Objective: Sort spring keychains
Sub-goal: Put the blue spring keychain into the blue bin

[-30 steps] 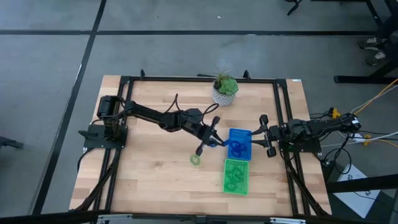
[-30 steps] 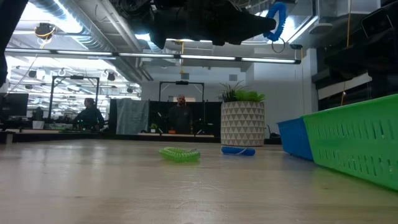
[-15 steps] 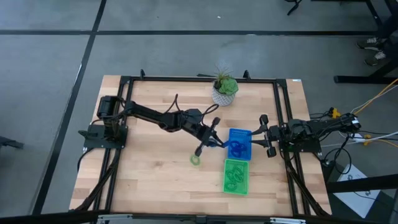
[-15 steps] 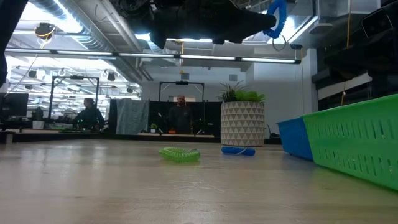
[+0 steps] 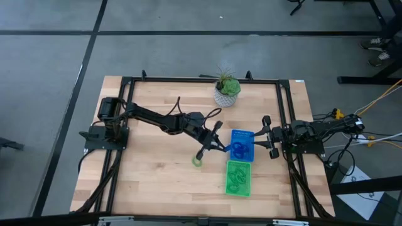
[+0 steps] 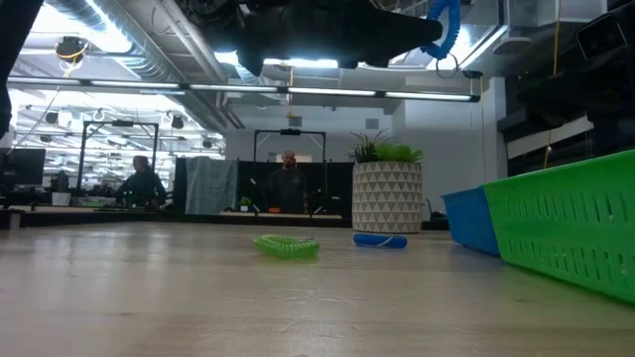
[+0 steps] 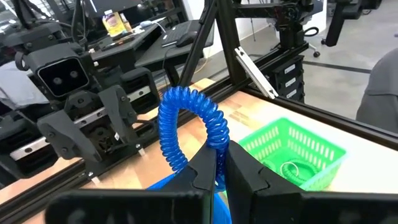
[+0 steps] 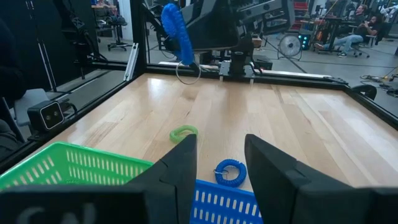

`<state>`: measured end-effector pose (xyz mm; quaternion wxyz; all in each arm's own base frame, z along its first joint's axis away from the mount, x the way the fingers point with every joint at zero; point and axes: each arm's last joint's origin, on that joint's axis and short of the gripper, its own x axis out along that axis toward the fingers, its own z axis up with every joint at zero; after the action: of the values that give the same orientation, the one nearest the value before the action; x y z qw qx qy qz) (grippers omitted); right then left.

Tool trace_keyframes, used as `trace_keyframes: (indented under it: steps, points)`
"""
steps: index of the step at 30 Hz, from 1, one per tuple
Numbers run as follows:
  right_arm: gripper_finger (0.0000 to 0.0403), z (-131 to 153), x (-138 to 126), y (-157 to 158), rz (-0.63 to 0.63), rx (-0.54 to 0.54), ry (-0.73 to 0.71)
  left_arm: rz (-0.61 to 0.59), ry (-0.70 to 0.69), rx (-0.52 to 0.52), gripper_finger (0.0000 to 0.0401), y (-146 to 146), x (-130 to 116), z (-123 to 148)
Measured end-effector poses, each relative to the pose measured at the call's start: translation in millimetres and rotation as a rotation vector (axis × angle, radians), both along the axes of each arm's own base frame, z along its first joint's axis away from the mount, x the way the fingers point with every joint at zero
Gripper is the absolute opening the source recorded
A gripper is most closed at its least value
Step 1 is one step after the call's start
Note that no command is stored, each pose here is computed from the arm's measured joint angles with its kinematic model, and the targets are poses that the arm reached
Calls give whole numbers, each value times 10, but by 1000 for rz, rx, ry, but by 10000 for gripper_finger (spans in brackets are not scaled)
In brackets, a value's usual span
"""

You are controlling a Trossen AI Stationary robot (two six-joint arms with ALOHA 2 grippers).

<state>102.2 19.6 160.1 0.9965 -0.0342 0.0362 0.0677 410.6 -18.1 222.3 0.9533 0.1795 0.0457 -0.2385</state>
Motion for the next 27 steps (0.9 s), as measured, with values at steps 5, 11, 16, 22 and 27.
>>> trace_keyframes:
  steps: [5,11,16,22,27]
  points:
    - [136,0,0,0,0,0,0,4,-1,1,13,4,1,1]
    - [136,0,0,0,0,0,0,-7,13,-5,13,-46,-4,-9]
    - [136,-1,0,0,0,0,0,-36,24,9,13,-155,17,-98]
    - [136,-1,0,0,0,0,0,-41,27,3,13,-168,80,-261]
    - [136,0,0,0,0,0,0,-2,25,-14,13,-122,118,-333]
